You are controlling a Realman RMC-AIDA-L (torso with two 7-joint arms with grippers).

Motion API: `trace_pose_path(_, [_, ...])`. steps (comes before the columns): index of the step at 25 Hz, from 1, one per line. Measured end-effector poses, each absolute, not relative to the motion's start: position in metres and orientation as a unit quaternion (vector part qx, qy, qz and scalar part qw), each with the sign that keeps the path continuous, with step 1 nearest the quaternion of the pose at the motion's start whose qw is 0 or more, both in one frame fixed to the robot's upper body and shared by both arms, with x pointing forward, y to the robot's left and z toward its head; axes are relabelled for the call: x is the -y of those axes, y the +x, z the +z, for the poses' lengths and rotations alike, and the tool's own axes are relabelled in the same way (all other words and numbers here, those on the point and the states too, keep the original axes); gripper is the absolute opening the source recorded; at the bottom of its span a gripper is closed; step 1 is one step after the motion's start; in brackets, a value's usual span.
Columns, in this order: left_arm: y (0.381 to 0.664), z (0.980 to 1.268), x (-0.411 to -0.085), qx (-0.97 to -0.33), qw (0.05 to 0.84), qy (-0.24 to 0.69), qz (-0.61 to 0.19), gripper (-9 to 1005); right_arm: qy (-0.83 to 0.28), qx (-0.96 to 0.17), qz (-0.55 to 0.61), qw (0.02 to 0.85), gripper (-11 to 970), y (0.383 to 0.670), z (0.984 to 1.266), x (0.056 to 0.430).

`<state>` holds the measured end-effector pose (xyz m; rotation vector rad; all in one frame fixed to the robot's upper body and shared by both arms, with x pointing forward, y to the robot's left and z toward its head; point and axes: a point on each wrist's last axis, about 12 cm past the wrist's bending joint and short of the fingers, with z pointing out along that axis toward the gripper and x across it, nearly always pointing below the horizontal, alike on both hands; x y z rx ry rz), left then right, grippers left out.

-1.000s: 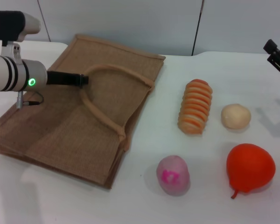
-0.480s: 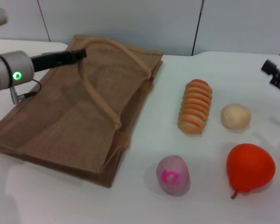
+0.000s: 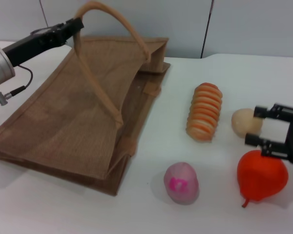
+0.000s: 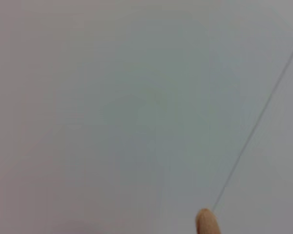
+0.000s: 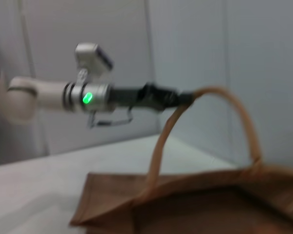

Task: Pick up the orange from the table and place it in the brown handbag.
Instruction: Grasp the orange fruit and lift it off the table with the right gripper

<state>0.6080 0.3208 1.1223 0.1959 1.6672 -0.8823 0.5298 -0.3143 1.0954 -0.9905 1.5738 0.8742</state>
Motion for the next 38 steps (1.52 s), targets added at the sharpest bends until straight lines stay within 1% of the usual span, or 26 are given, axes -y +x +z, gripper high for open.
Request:
trace_pose_path(7, [0.601, 1.13, -0.322, -0.688, 0.594, 0.094, -0.406, 124, -0.44, -0.688, 0.363, 0.449, 737, 0.532, 1.091, 0.312])
trace_pose_path(21, [0.595, 1.135, -0.324, -0.672, 0.598, 0.108, -0.424, 125, -0.434, -0.732, 0.338, 0.402, 736, 0.533, 1.089, 0.325])
trace_pose_path(31, [0.594, 1.136, -0.323, -0.668, 0.598, 0.114, -0.428, 122, -0.434, -0.762, 0.32, 0.36, 736, 0.535, 1.082, 0.327])
trace_pose_path(38, [0.594, 1.136, -0.323, -0.667, 0.598, 0.115, -0.428, 121, -0.434, -0.767, 0.314, 0.354, 735, 0.536, 1.081, 0.327])
